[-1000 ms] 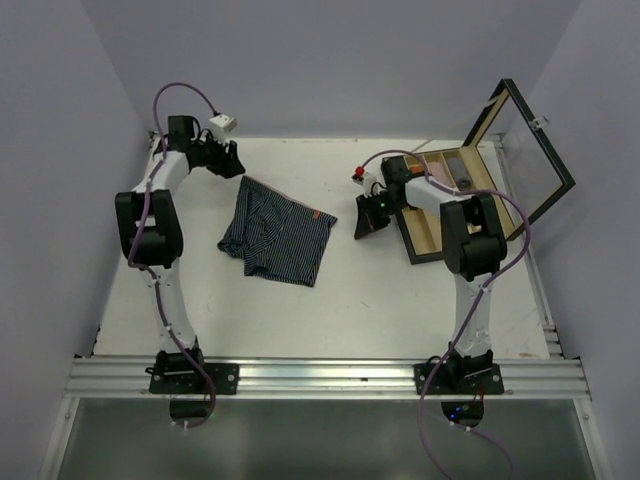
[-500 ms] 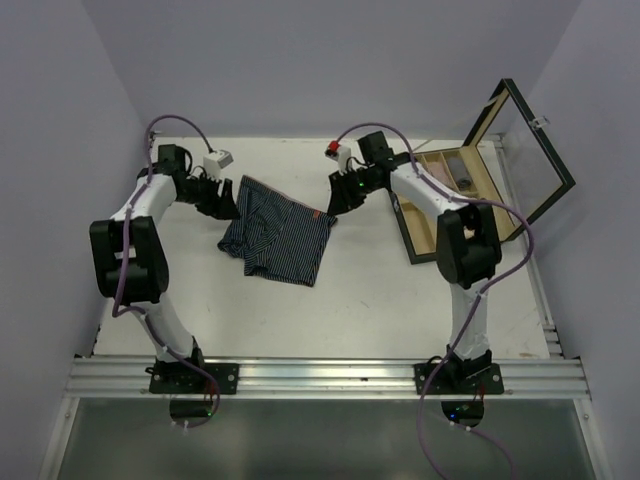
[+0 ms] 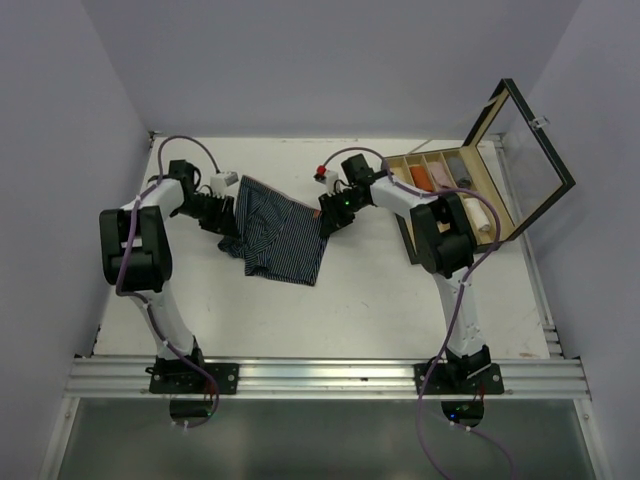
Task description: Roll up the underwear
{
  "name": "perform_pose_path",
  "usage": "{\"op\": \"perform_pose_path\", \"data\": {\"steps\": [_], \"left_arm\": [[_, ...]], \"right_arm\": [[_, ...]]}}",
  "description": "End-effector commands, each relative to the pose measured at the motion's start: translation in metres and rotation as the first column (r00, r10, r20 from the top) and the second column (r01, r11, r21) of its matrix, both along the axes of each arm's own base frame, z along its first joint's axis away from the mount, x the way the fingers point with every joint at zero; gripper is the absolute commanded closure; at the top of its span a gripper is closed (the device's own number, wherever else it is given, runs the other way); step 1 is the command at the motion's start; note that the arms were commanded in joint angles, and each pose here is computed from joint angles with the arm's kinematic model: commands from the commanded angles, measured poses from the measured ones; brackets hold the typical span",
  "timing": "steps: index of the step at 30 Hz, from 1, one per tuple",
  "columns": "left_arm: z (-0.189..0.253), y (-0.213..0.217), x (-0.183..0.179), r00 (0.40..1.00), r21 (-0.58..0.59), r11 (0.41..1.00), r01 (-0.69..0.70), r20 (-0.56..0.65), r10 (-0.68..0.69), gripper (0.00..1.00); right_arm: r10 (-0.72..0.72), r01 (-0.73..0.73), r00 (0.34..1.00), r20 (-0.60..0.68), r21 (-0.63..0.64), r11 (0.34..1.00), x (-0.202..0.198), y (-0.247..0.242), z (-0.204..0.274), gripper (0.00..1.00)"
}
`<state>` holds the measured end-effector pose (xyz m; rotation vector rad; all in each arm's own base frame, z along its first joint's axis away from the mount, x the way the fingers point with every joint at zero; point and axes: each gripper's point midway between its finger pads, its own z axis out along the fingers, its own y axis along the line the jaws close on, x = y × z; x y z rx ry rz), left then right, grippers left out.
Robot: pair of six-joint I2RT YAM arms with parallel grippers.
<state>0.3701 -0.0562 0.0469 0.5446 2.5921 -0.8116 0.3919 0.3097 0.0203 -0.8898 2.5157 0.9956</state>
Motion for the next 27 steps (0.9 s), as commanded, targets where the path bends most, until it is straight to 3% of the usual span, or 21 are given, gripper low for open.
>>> {"op": "perform_pose_path", "data": {"steps": [1, 5, 9, 11, 17, 20, 25, 27], "left_arm": [[-0.009, -0.003, -0.009, 0.998, 0.0, 1.0, -0.014, -0.059, 0.014, 0.6], [-0.011, -0.003, -0.004, 0.998, 0.001, 1.0, -0.021, -0.057, 0.021, 0.66], [-0.013, 0.001, 0.003, 0.998, 0.023, 0.999, -0.037, -0.056, 0.038, 0.8], [-0.016, 0.005, 0.005, 0.997, 0.039, 0.998, -0.049, -0.058, 0.051, 0.8], [-0.023, 0.008, 0.007, 0.995, 0.063, 0.996, -0.07, -0.061, 0.074, 0.69], [-0.022, 0.005, 0.006, 0.997, 0.037, 0.998, -0.057, -0.05, 0.058, 0.69], [-0.009, -0.008, 0.006, 1.0, -0.046, 0.999, -0.014, -0.026, 0.013, 0.87], [-0.005, -0.009, 0.008, 1.0, -0.061, 0.998, -0.006, -0.016, 0.005, 1.0]], "right_arm": [[-0.014, 0.014, 1.0, 0.021, -0.03, 0.999, 0.0, -0.007, -0.005, 0.8], [-0.013, 0.013, 1.0, -0.003, -0.038, 0.999, -0.006, -0.009, -0.008, 0.81], [-0.01, 0.009, 1.0, -0.022, -0.053, 0.999, -0.019, -0.014, -0.011, 0.81], [-0.009, 0.008, 1.0, -0.02, -0.058, 0.998, -0.024, -0.016, -0.011, 0.82], [-0.015, 0.012, 0.999, -0.034, -0.085, 0.996, -0.038, -0.023, -0.017, 0.82], [-0.008, 0.005, 0.999, -0.035, -0.095, 0.995, -0.044, -0.024, -0.021, 0.82], [0.048, -0.058, 0.996, -0.074, -0.129, 0.99, -0.065, -0.024, -0.029, 0.82], [0.076, -0.089, 0.992, -0.096, -0.134, 0.987, -0.072, -0.025, -0.033, 0.83]]}}
